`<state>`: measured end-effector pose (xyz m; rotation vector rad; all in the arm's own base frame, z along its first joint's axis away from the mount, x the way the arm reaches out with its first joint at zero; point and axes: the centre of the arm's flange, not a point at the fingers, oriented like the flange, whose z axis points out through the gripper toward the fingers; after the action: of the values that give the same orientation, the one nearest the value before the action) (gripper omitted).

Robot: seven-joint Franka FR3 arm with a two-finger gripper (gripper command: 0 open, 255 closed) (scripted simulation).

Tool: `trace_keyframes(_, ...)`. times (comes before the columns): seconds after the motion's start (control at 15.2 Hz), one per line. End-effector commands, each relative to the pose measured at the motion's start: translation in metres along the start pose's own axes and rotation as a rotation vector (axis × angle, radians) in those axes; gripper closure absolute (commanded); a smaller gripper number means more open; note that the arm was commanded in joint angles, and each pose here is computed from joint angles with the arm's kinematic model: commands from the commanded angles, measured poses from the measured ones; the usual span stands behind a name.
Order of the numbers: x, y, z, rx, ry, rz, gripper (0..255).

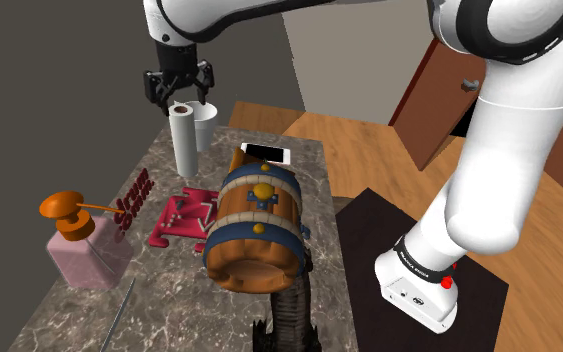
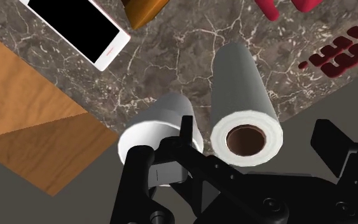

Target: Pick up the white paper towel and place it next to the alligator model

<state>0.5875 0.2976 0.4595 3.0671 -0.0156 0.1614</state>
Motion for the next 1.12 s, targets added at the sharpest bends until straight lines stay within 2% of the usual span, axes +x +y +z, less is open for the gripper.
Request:
trace_keyframes(0.0, 0.002, -0.002, 0.012, 0.0, 0.0, 0.001, 0)
trace_keyframes(0.33, 0.002, -0.002, 0.036, 0.0, 0.0, 0.001, 0)
trace_keyframes(0.79, 0.002, -0.002, 0.036, 0.0, 0.0, 0.001, 0)
trace_keyframes(0.86, 0.002, -0.002, 0.036, 0.0, 0.0, 0.001, 255)
trace_keyframes(1.06, 0.002, -0.002, 0.036, 0.0, 0.0, 0.001, 255)
